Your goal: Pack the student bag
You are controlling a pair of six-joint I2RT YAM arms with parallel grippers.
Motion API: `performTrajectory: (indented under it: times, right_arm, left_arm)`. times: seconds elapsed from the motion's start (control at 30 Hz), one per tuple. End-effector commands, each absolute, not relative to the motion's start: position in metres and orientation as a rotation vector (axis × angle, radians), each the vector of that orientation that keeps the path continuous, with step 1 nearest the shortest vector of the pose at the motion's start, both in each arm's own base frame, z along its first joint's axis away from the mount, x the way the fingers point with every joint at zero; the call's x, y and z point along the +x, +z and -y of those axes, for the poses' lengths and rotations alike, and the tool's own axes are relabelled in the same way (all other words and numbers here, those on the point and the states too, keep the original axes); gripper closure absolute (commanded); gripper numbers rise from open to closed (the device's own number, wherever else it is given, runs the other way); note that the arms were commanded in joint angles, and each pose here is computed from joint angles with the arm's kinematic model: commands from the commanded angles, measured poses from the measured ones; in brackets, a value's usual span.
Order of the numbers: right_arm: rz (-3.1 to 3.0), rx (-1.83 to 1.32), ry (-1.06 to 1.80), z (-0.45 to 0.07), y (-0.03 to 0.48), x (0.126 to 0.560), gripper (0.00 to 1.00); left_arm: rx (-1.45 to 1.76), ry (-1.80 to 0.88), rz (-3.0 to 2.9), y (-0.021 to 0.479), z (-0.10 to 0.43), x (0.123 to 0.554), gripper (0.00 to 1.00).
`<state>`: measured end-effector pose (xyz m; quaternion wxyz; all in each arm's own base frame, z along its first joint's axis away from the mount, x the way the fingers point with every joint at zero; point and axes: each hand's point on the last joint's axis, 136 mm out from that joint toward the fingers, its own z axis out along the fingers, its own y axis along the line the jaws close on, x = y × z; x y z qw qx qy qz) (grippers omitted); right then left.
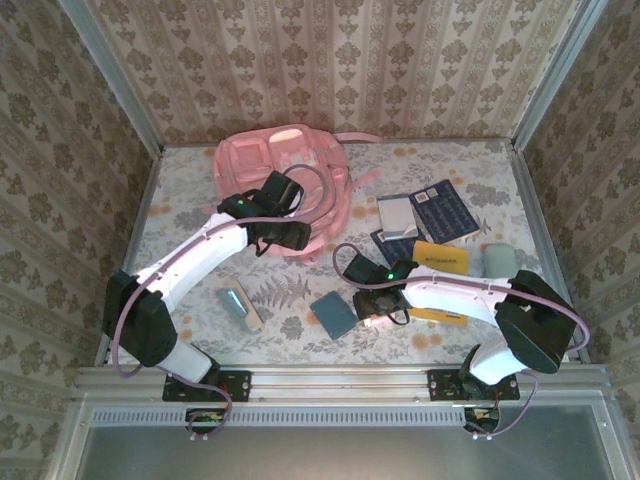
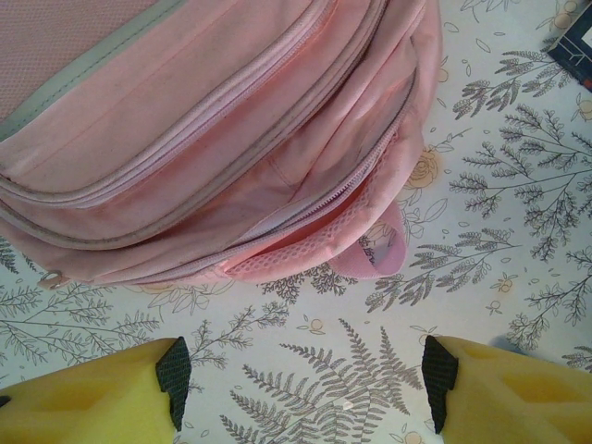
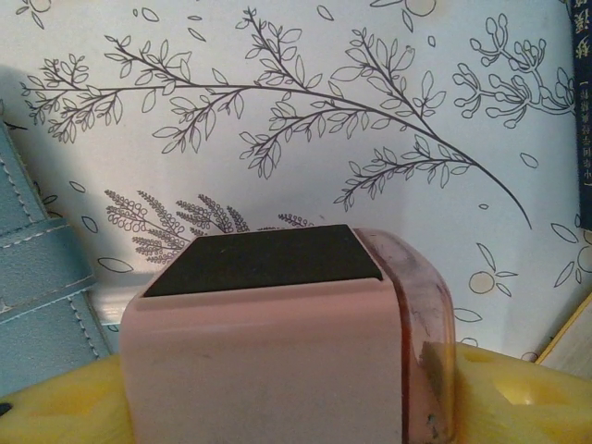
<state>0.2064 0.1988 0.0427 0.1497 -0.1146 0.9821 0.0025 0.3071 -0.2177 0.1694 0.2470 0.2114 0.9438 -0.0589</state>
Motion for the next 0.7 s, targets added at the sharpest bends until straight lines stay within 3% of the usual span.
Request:
performTrajectory:
  times: [0.0,0.37,0.67]
  right_arm:
    - [-2.779,-0.271,0.003,-0.191,0.052,0.211,0.45]
    - [-2.705,-0.15,0.08,-0.162,0.072,0.222,0.48]
    - [-2.69,-0.141,0.169,-0.162,0.079,0.217,0.47]
  left_arm:
    - [0.556,-0.144,-2.565,0.171,0.212,0.317,0.3]
    - [0.383,-0.181,-2.563,0.179,0.192,0.383,0.29]
    - [0.099,-0.189,-2.707,0.142,0.144,0.445,0.3]
